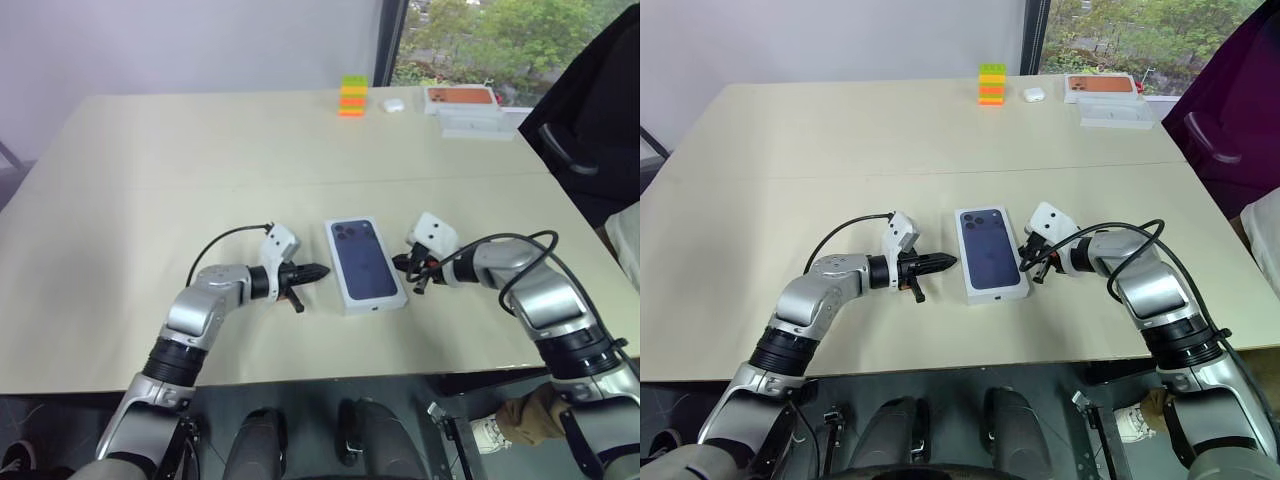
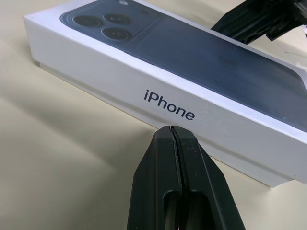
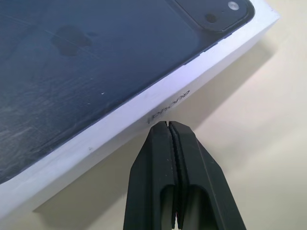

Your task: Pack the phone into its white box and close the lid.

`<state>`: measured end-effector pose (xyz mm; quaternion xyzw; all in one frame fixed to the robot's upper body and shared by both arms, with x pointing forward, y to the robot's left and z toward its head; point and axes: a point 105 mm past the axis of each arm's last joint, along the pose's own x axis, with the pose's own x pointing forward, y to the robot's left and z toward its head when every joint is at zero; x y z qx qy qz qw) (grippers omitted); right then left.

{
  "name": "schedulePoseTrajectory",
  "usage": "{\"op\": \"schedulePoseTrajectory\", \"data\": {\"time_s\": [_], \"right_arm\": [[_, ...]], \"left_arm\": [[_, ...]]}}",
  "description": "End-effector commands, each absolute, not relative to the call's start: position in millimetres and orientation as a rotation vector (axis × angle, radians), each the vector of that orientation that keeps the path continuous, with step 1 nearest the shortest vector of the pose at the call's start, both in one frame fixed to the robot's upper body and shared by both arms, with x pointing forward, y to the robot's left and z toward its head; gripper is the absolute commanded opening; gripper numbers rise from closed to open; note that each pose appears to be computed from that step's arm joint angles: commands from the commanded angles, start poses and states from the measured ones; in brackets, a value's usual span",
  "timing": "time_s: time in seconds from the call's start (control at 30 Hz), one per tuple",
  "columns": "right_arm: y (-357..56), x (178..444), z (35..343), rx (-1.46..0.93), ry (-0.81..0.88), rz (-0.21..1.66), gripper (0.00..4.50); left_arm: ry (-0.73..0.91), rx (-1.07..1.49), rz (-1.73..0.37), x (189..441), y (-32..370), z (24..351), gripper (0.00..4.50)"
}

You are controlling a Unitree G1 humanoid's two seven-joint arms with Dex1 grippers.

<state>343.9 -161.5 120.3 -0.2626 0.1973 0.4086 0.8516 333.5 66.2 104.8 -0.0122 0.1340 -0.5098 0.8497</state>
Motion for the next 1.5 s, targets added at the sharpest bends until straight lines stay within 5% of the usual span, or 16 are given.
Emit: {"op": "schedulePoseTrajectory", "data": {"time_s": [0.03,0.27,0.43,0.7,1.07,1.43,1.5], "right_arm": [[-168,368,167,-0.5,0.232,0.743,0.06],[-146,387,184,-0.464,0.121,0.732,0.06],[-125,392,169,-0.474,0.126,0.75,0.06],[-124,338,123,-0.516,0.331,0.987,0.06],[-136,286,120,-0.46,0.475,1.175,0.06],[-144,338,167,-0.301,0.175,0.94,0.06],[-144,335,175,-0.234,0.144,0.967,0.58]], "left_arm": [[0.129,-0.045,-1.061,344,71,151,0.0],[0.034,-0.025,-0.971,380,60,170,0.0],[0.087,0.0,-1.065,378,35,151,0.0],[0.244,0.052,-1.265,339,32,118,0.0],[0.267,0.058,-1.355,305,54,109,0.0],[0.169,-0.013,-1.187,331,98,154,0.0],[0.165,-0.02,-1.156,334,113,162,0.0]]}}
